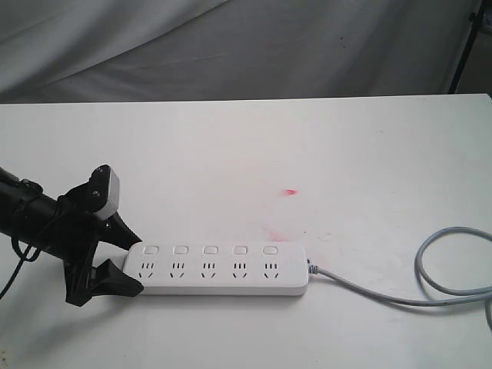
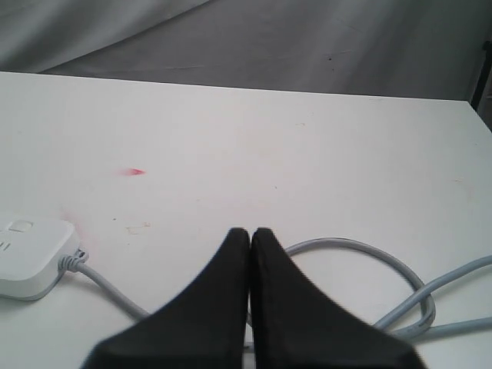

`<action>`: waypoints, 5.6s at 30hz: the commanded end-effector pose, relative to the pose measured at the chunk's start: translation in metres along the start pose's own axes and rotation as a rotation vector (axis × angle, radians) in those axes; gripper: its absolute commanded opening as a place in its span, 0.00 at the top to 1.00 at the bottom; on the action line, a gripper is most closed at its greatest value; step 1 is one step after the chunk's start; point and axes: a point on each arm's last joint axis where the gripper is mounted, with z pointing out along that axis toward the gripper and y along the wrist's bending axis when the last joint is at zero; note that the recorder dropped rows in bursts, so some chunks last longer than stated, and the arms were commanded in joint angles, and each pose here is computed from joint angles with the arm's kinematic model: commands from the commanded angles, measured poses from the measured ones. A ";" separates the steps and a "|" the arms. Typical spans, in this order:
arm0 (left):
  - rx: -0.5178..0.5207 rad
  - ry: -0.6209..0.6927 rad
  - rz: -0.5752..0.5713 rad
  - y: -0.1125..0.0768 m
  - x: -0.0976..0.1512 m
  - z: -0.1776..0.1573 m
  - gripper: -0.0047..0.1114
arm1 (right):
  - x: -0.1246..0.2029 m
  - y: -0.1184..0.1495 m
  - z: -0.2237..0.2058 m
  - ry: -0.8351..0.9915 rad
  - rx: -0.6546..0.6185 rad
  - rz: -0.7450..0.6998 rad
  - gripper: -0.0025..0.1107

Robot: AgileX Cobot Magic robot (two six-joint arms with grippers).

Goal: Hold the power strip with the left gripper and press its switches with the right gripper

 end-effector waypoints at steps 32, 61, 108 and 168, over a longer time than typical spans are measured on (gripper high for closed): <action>0.005 0.003 0.006 -0.002 -0.001 0.001 0.71 | 0.001 0.000 0.000 -0.001 0.006 0.010 0.98; -0.038 -0.022 0.035 -0.001 -0.012 -0.011 0.18 | 0.001 0.000 0.000 -0.001 0.006 0.010 0.98; -0.998 -0.621 0.031 -0.166 -0.130 -0.255 0.95 | 0.001 0.000 0.000 -0.001 0.006 0.010 0.98; -1.543 -0.928 -0.404 -0.252 0.017 -0.192 0.95 | 0.001 0.000 0.000 -0.001 0.006 0.010 0.98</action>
